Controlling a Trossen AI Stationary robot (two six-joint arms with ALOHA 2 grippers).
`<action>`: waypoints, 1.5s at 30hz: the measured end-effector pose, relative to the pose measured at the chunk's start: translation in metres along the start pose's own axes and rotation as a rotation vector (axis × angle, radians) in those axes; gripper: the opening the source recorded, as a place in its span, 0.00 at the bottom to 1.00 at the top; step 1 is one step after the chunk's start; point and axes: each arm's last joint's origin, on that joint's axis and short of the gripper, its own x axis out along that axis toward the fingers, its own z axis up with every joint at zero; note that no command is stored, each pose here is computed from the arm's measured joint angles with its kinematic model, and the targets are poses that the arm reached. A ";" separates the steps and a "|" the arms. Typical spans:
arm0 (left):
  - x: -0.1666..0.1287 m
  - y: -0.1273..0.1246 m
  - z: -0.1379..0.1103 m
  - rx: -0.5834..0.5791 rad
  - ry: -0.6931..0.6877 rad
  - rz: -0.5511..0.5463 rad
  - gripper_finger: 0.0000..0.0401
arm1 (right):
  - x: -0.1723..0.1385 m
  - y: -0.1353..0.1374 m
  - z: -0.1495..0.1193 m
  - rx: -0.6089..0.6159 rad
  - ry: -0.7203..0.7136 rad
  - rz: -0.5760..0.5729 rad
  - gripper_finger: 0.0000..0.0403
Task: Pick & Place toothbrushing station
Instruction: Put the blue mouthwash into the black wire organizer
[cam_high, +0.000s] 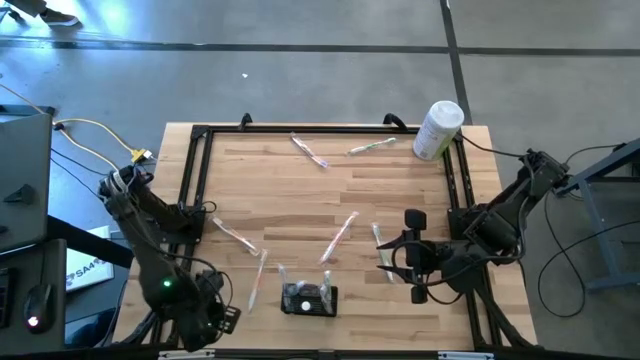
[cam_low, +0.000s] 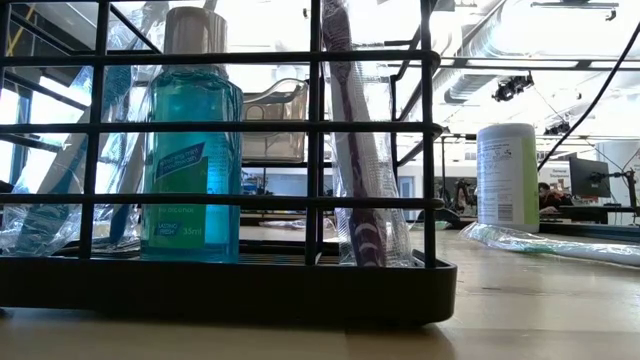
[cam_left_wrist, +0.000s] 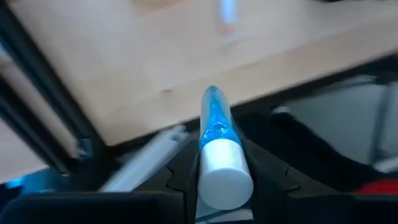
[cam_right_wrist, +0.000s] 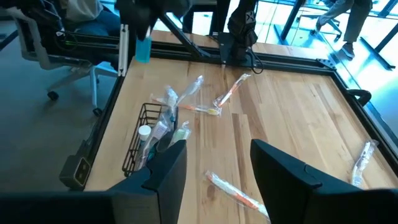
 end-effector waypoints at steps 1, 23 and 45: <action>-0.009 -0.003 -0.002 0.001 -0.005 -0.030 0.23 | -0.001 0.001 0.000 -0.002 -0.001 0.003 0.42; -0.070 -0.131 0.057 0.687 -0.126 -0.268 0.23 | -0.015 0.006 -0.010 0.130 0.006 -0.063 0.42; -0.036 -0.185 0.082 0.975 -0.108 -0.256 0.23 | -0.017 0.002 -0.015 0.143 0.048 -0.086 0.42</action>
